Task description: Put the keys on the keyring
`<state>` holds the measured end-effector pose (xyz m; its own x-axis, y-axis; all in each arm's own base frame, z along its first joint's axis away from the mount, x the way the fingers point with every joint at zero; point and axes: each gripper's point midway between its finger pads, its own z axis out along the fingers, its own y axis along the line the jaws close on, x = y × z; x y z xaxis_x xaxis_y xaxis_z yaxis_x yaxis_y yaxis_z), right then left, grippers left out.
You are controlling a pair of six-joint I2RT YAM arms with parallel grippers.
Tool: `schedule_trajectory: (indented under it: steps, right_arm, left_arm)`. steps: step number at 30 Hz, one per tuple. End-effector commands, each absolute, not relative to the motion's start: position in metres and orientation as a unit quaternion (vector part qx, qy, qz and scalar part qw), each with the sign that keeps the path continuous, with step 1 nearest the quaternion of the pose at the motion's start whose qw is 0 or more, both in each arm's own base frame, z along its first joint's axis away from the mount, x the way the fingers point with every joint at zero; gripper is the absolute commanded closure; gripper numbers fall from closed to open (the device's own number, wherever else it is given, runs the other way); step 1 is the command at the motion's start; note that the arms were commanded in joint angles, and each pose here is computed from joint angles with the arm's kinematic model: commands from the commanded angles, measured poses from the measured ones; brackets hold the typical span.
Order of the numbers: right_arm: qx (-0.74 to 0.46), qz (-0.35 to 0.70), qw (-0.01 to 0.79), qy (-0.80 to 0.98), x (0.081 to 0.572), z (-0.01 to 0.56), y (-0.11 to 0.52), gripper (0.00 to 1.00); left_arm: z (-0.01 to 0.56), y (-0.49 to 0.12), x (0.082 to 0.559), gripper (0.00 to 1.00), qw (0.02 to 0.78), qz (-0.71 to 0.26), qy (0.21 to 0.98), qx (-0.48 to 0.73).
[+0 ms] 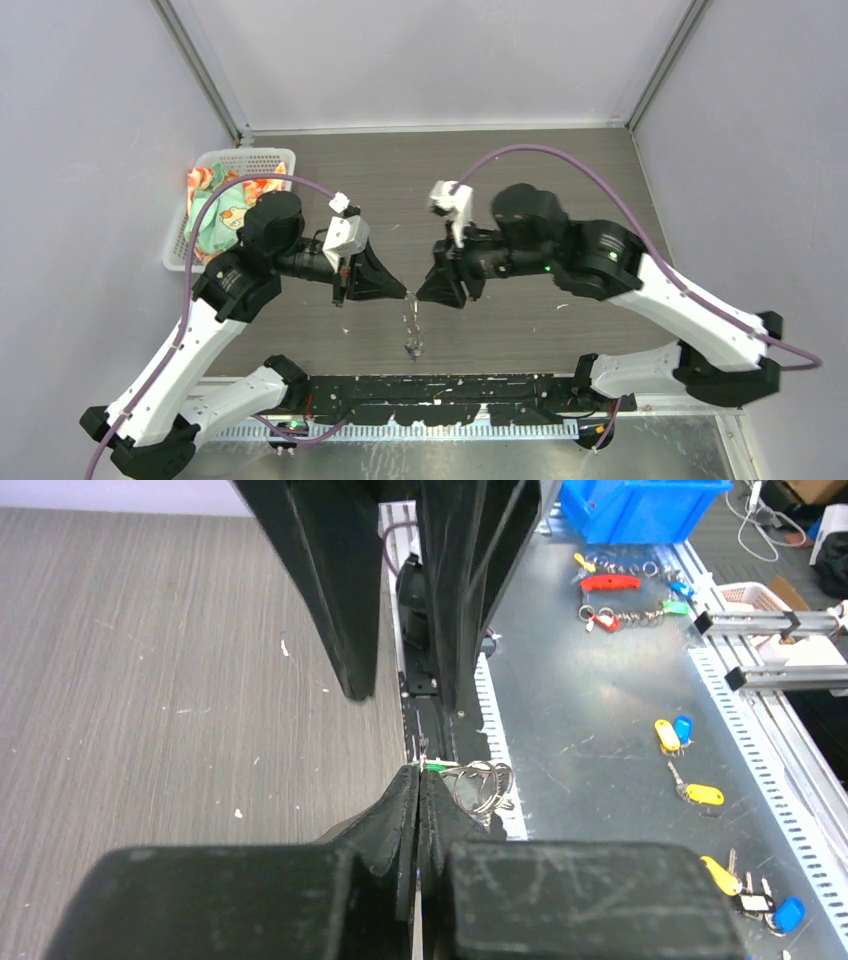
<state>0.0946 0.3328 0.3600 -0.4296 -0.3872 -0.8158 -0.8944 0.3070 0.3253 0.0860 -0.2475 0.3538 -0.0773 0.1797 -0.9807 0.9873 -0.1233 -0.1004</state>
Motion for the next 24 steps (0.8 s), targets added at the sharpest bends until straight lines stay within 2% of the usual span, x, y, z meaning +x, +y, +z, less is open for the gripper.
schedule_trajectory:
  steps: [1,5,15,22,24]
  right_arm:
    - [-0.348,0.491,0.416,0.682,0.096,0.422,0.318,0.55]
    - [-0.32,0.515,0.41,0.681,0.091,0.409,0.314,0.54]
    - [-0.292,0.547,0.412,0.668,0.09,0.407,0.318,0.59]
    - [-0.287,0.545,0.408,0.674,0.095,0.402,0.324,0.72]
    - [-0.287,0.547,0.407,0.673,0.094,0.402,0.324,0.78]
  left_arm:
    - [0.393,-0.251,0.082,1.0,0.446,-0.526,0.486,0.536]
    - [0.406,-0.252,0.079,1.0,0.448,-0.546,0.483,0.517]
    - [0.422,-0.252,0.073,1.0,0.449,-0.569,0.469,0.505]
    - [0.422,-0.249,0.069,1.0,0.45,-0.57,0.464,0.508]
    - [0.422,-0.249,0.068,1.0,0.45,-0.57,0.463,0.508]
